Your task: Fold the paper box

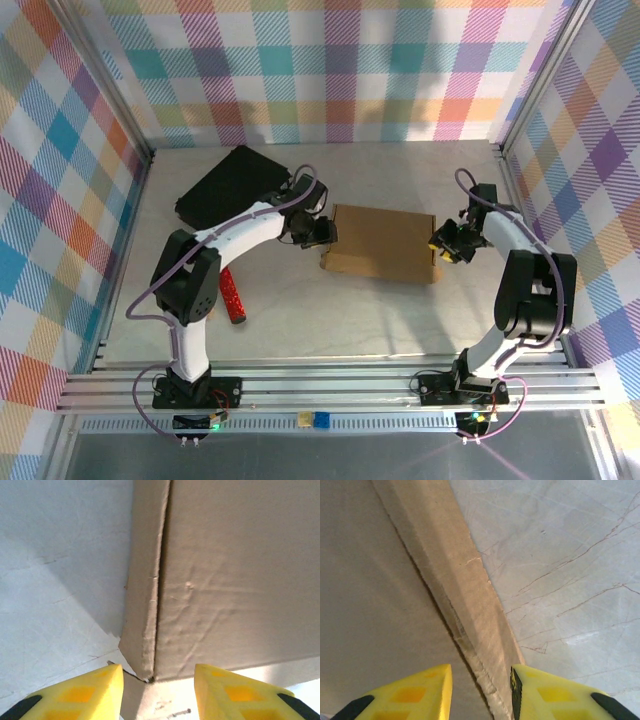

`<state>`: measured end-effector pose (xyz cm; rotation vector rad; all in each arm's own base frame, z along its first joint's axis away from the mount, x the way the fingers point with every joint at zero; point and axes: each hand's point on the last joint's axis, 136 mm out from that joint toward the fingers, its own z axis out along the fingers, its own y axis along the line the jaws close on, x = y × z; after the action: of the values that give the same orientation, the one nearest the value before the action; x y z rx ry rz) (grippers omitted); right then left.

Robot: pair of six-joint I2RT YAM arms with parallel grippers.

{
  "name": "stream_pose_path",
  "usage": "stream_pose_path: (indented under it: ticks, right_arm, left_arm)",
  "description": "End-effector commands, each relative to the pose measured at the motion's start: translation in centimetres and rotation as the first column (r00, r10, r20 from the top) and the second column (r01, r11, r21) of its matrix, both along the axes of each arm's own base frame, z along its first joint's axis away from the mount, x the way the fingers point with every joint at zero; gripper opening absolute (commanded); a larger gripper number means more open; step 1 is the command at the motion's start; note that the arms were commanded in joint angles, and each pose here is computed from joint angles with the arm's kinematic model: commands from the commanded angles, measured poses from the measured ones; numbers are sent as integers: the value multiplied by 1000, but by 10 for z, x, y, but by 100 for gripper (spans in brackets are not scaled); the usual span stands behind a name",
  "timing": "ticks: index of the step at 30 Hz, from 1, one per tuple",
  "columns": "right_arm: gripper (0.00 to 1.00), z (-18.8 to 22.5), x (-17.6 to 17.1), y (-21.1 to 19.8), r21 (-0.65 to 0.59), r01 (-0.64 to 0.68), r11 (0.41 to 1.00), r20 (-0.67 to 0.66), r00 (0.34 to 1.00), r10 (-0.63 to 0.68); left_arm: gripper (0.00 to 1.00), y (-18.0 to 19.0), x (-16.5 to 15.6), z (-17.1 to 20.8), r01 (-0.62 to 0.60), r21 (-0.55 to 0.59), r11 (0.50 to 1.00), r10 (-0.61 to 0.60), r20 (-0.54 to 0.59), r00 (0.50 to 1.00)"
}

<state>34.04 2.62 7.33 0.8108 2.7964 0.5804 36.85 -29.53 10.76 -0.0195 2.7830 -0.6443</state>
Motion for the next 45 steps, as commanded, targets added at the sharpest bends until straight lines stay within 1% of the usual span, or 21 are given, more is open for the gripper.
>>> stream_pose_path:
  ticks: [1, 4, 6, 9, 14, 28, 32, 35, 36, 41, 45]
  right_arm:
    - [37, 14, 0, 2, -8, -16, 1000, 20, 1000, 16]
    - [36, 13, 0, 4, 4, -21, 1000, 17, 1000, 21]
    - [36, 14, 1, 4, 7, -21, 1000, 18, 1000, 21]
    - [37, 15, 1, 4, 3, -21, 1000, 14, 1000, 21]
    - [38, 12, -2, 4, 0, -29, 1000, 4, 1000, 29]
    - [37, 12, -5, 6, 12, -39, 999, 4, 999, 39]
    - [36, 12, -5, 7, 17, -42, 999, 6, 999, 42]
    - [35, 12, -5, 8, 23, -44, 999, 6, 999, 44]
    - [35, 12, -5, 8, 22, -45, 999, 7, 999, 45]
    - [34, 12, -5, 8, 25, -43, 999, 7, 999, 43]
    - [33, 12, -3, 9, 29, -40, 999, 11, 999, 40]
  left_arm:
    - [42, 7, 10, 27, 4, -15, 1000, -4, 57, 998]
    - [38, 0, 16, 14, 38, -37, 999, -37, 14, 999]
    - [36, -8, 20, 4, 77, -32, 997, -77, -9, 997]
    - [35, -3, 22, -16, 91, 33, 995, -89, -40, 995]
    - [35, 3, 26, -26, 76, 70, 995, -74, -24, 997]
    - [33, 0, 36, -47, 85, 95, 992, -83, -28, 996]
    - [30, -2, 39, -56, 96, 104, 990, -92, -42, 995]
    - [24, -3, 40, -59, 107, 108, 988, -103, -40, 994]
    - [24, -3, 39, -59, 112, 111, 988, -108, -42, 993]
    - [23, 2, 33, -72, 141, 165, 976, -129, -81, 988]
    - [23, 10, 25, -85, 159, 236, 959, -136, -112, 984]
